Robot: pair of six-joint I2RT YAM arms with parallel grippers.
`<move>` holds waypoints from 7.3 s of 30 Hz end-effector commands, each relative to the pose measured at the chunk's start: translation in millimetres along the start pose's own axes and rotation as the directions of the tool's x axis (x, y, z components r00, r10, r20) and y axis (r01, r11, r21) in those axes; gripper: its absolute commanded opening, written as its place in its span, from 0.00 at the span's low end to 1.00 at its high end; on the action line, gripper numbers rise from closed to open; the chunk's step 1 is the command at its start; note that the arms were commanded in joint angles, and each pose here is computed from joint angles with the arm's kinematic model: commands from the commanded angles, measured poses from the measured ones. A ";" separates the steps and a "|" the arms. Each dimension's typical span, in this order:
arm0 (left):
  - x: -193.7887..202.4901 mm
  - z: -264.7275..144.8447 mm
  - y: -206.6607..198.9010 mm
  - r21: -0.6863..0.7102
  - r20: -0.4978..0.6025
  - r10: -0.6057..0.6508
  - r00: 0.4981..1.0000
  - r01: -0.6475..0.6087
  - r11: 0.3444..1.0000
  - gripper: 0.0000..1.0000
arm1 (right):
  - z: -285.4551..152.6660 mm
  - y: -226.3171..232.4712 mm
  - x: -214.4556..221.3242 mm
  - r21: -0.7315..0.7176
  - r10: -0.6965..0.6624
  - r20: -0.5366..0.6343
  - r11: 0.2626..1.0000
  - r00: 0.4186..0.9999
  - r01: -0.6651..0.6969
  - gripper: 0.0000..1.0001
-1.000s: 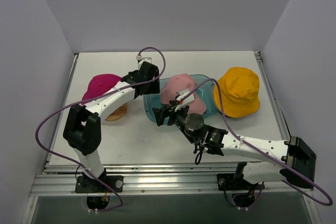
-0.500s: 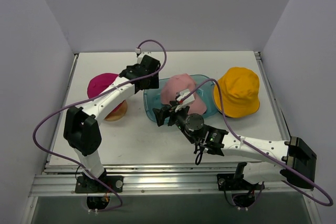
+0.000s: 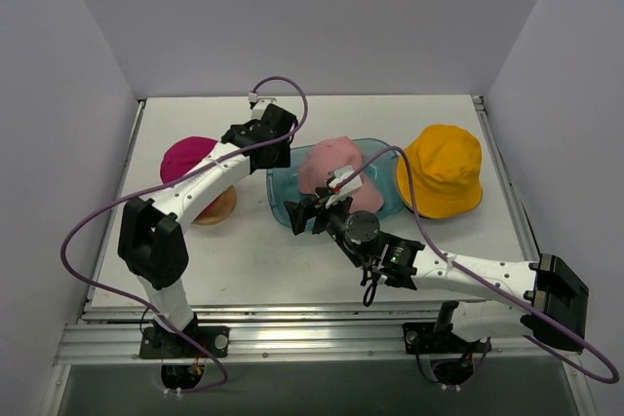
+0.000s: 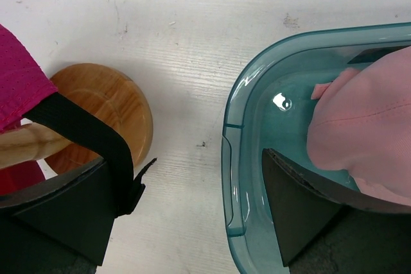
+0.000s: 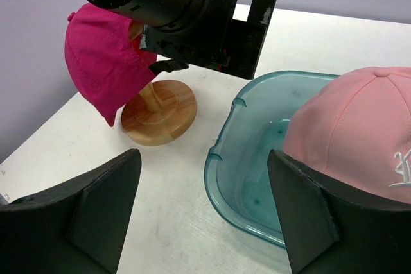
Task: Stack the hats
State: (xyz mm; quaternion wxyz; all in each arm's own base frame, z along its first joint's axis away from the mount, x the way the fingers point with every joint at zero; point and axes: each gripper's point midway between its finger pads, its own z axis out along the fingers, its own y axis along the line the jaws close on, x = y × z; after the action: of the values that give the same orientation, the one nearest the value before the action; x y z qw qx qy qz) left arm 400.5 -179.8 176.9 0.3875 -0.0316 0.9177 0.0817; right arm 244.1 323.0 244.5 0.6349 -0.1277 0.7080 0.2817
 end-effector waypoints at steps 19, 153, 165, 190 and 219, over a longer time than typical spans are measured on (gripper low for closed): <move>-32.6 -27.5 43.8 -0.084 0.085 -0.092 0.992 0.099 0.991 0.94 | 5.3 -6.5 -12.5 0.026 0.025 0.046 0.999 0.999 -0.026 0.75; -36.1 -261.1 -37.9 0.958 0.237 -0.541 0.807 -0.103 0.266 0.94 | -5.4 -59.1 -227.9 -0.100 0.717 0.356 0.666 0.599 -0.739 0.00; -44.9 -243.9 -61.4 0.957 0.232 -0.518 0.823 -0.099 0.271 0.85 | -8.5 -65.8 -215.0 -0.113 0.739 0.381 0.634 0.556 -0.765 0.00; -71.5 -301.4 39.8 0.983 -0.019 -0.188 0.982 0.053 0.173 0.02 | -79.2 -38.1 -200.0 -0.144 -0.001 0.162 0.989 0.987 0.024 0.67; -8.2 -272.9 42.5 0.950 -0.232 -0.153 0.960 0.258 0.177 0.02 | 26.8 -21.9 -171.8 -0.442 -0.125 0.041 0.887 0.991 0.131 0.58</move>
State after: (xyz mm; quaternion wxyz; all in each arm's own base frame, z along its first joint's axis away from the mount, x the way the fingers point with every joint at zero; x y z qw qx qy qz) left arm 213.1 -185.3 368.6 0.2849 0.0734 0.7787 -0.5542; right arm 313.4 281.1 381.7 0.5918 -0.2785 0.6691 0.3529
